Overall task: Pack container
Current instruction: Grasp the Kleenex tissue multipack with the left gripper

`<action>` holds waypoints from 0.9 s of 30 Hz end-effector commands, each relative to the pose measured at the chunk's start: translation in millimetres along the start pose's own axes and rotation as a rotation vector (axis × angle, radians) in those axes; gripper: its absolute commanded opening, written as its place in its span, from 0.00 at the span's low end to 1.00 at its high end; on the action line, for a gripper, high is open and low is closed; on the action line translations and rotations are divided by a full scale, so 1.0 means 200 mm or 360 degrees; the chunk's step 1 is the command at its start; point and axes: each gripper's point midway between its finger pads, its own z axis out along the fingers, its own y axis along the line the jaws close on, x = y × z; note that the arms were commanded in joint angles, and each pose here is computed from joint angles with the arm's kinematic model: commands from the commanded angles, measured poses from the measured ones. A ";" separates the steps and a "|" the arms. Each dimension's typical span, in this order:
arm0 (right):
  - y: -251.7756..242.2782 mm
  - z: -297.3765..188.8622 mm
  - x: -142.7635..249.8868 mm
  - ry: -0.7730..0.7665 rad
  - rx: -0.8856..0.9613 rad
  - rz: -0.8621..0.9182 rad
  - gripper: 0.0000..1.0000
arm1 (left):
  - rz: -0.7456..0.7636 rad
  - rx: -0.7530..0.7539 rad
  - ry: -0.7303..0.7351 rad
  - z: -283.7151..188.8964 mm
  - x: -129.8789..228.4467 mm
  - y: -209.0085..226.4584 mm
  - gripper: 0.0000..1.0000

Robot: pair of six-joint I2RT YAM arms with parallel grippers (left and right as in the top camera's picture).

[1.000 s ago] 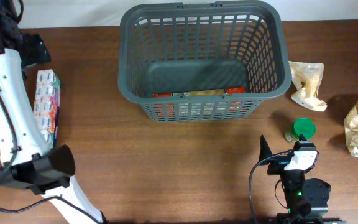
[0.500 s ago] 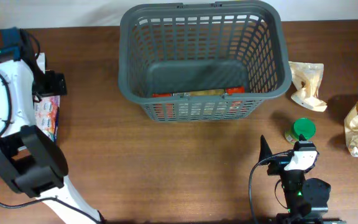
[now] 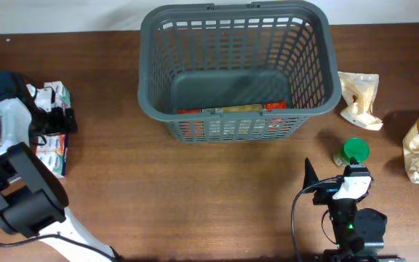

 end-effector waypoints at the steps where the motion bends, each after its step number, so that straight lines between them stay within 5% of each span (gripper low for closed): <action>1: 0.00 0.00 0.01 0.0000 -0.0002 0.0013 0.99 | 0.0051 0.0079 0.0011 0.07 0.06 -0.05 0.99; 11: 0.00 0.00 0.01 -0.0001 -0.0002 0.0013 0.99 | 0.0050 -0.0053 0.0031 0.12 0.10 0.02 1.00; 12: 0.00 0.00 0.01 -0.0001 -0.0002 0.0013 0.99 | 0.0050 -0.0058 0.0033 0.12 0.10 0.02 0.96; 13: 0.00 0.00 0.01 -0.0001 -0.0002 0.0013 0.99 | 0.0050 -0.0058 0.0033 0.12 0.10 0.02 0.80; 16: 0.00 0.00 0.01 0.0000 -0.0002 0.0013 0.99 | 0.0051 -0.0059 0.0033 0.12 0.10 0.02 0.08; 23: 0.00 0.00 0.01 -0.0001 -0.0002 0.0013 0.99 | 0.0062 -0.0038 0.0027 0.07 0.05 -0.02 0.02; 27: 0.00 0.00 0.01 0.0000 -0.0002 0.0013 0.99 | 0.0163 -0.0004 -0.0069 -0.14 -0.13 -0.14 0.02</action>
